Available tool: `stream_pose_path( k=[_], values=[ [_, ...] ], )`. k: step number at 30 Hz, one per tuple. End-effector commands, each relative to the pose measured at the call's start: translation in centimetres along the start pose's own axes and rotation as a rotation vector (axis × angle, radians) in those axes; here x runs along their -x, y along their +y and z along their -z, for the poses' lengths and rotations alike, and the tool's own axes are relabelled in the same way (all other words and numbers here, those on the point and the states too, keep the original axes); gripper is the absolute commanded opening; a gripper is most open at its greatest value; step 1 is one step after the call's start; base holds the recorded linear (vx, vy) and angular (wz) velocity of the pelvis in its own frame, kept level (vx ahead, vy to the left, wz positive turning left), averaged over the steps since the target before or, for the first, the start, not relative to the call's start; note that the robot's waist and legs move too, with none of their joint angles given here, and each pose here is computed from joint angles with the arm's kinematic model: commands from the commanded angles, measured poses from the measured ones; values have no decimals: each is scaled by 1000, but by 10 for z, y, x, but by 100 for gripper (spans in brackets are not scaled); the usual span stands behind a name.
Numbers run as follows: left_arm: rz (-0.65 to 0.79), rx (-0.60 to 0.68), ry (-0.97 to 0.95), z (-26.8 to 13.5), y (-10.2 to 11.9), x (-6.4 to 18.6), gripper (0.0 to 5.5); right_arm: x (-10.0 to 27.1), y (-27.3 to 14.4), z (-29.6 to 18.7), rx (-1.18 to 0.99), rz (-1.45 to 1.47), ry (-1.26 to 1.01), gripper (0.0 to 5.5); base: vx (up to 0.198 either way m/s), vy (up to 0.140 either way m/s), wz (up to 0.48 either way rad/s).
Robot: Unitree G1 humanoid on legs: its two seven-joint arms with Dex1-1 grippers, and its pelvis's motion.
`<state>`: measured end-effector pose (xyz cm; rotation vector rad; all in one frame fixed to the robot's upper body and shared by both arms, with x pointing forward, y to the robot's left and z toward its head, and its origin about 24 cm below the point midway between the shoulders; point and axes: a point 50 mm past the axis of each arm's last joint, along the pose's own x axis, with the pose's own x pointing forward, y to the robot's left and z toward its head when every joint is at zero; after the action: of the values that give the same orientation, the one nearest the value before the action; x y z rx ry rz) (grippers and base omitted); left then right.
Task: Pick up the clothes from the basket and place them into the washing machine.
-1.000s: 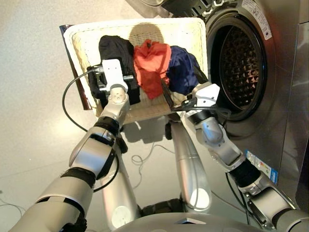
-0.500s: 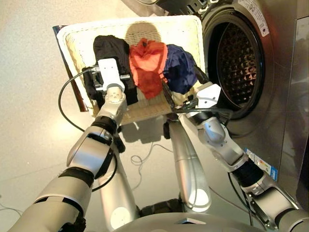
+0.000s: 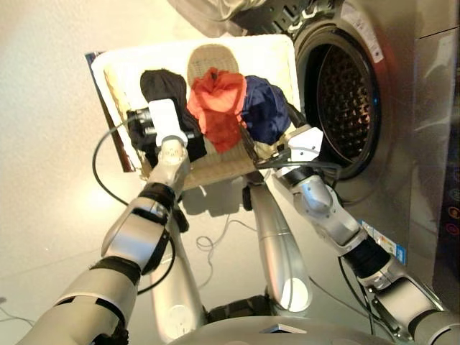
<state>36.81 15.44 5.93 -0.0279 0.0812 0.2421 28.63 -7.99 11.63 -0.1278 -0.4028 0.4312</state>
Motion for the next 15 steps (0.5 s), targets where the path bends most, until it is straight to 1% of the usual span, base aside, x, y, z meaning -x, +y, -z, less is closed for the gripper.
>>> stream_pose_path(
  k=[1, 4, 8, 9, 11, 13, 15],
  values=[
    [87, 35, -178, -19, -15, 15, 0, -3, -4, -14, -4, 46, -85, 550, 64, 52, -41],
    [129, 48, -263, -26, -14, 28, 0, -2, -11, -10, 10, 88, -69, 550, 17, 17, -23],
    [162, 73, -404, -47, -4, 45, 0, 1, -30, -8, 112, 178, -59, 550, 0, 0, 0],
    [173, 80, -459, -58, 1, 50, 0, 2, -38, -4, 159, 212, -32, 550, 0, 0, 0],
    [193, 87, -523, -70, 6, 57, 0, 5, -45, 0, 182, 252, 1, 550, 0, 0, 0],
    [240, 78, -603, -85, 7, 66, 0, 6, -48, 3, 219, 237, 28, 550, 0, 0, 0],
    [312, 81, -665, -99, 3, 74, 0, 3, -47, 1, 263, 168, 39, 550, 0, 0, 0]
  ],
)
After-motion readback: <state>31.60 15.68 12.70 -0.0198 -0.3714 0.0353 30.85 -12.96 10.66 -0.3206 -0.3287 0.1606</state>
